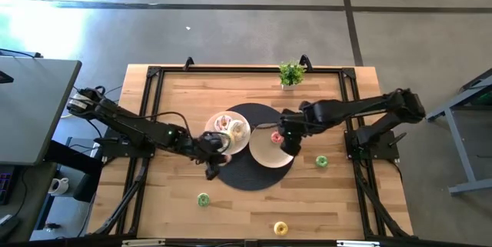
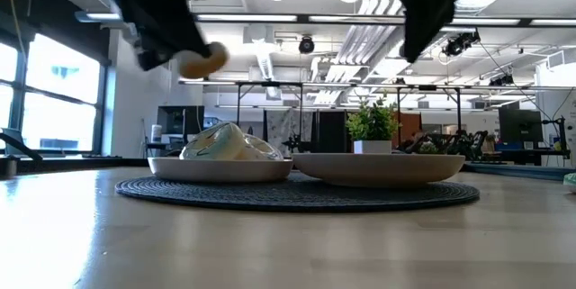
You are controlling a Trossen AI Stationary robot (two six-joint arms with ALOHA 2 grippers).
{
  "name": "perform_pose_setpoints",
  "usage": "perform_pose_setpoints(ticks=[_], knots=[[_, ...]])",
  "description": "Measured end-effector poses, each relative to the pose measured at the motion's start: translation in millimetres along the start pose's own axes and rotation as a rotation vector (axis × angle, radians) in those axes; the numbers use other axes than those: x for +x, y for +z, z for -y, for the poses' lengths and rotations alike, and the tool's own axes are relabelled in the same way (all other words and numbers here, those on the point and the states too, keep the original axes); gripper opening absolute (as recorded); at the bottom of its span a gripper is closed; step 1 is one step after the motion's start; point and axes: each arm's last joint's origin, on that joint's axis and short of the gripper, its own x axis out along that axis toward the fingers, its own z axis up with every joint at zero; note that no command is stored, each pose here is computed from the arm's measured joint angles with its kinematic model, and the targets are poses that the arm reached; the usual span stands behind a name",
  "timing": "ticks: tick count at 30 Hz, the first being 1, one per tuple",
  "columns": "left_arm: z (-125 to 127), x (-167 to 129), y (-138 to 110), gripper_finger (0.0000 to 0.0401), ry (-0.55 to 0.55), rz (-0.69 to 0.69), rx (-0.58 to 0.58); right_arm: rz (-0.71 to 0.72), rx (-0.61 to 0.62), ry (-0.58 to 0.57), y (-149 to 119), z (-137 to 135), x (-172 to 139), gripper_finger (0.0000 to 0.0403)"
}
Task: Pick & Place donuts
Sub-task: Put the small pink donut on the light brown plate
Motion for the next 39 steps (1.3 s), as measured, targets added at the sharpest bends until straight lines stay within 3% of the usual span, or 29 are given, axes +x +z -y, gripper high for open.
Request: perform_pose_setpoints(ticks=[5, 12, 21, 25, 29, 34, 39], knots=[[6, 13, 10, 0.0019, 0.048, 0.167, 0.147, -0.061, -0.008, -0.027, -28, 3, 7, 0.0154], [-15, 49, 36, 0.0019, 0.049, 0.261, 0.112, -0.068, 0.125, -0.092, -67, 5, 32, 0.0154], [-59, 100, 74, 0.0019, 0.089, 0.17, 0.045, -0.024, 0.163, -0.193, -94, 14, 56, 0.0154], [-65, 120, 95, 0.0019, 0.051, 0.166, 0.055, -0.045, 0.151, -0.221, -102, 18, 64, 0.0154], [-69, 138, 107, 0.0022, 0.081, 0.099, 0.107, -0.064, 0.16, -0.233, -107, 20, 69, 0.0153], [-70, 155, 113, 0.0066, 0.142, -0.031, 0.174, -0.07, 0.152, -0.233, -109, 20, 70, 0.0154], [-63, 158, 125, 0.0125, 0.152, -0.061, 0.2, -0.113, 0.123, -0.184, -109, 19, 69, 0.0154]])
